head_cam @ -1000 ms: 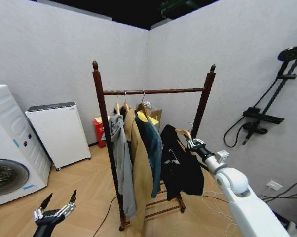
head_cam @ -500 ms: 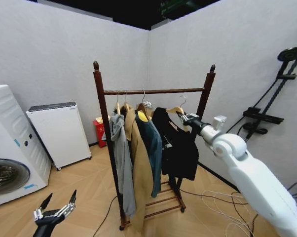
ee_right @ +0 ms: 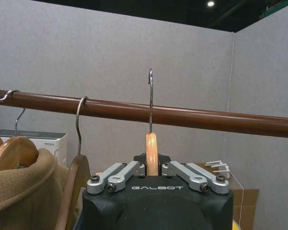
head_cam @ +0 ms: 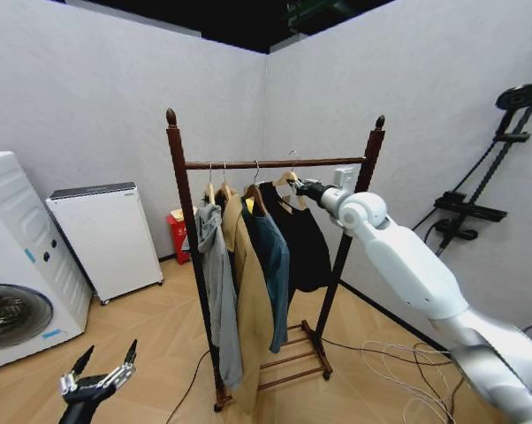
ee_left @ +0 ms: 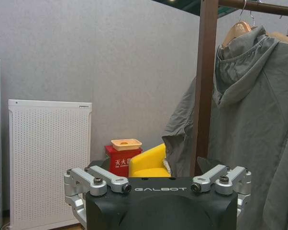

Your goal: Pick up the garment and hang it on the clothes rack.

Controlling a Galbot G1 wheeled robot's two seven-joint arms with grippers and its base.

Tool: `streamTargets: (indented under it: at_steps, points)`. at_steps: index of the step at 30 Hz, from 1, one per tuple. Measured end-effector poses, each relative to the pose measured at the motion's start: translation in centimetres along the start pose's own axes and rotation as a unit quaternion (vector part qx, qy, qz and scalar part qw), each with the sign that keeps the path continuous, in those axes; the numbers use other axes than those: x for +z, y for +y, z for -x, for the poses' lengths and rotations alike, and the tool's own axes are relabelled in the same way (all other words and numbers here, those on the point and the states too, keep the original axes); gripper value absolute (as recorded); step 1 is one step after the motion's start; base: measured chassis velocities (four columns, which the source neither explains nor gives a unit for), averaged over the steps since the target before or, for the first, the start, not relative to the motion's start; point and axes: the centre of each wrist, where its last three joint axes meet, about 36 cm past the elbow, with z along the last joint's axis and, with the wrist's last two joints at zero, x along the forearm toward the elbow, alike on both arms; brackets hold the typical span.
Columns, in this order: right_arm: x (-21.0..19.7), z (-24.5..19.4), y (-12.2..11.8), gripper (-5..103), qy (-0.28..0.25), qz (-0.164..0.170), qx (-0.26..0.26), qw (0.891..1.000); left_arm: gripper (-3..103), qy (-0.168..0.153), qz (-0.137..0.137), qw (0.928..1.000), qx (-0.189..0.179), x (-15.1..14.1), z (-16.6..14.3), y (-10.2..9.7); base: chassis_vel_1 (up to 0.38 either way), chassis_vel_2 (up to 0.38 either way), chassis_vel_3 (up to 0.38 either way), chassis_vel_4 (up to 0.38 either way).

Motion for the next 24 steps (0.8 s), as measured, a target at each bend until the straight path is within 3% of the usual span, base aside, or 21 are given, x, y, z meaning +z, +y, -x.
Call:
streamTargets:
  at_steps: [24]
  points:
    - [3.0, 4.4, 0.6, 10, 0.023, 0.014, 0.004, 1.0, 100, 0.0, 0.0, 1.0, 0.0, 0.0, 0.0, 0.0, 0.0, 0.0, 0.0, 0.0]
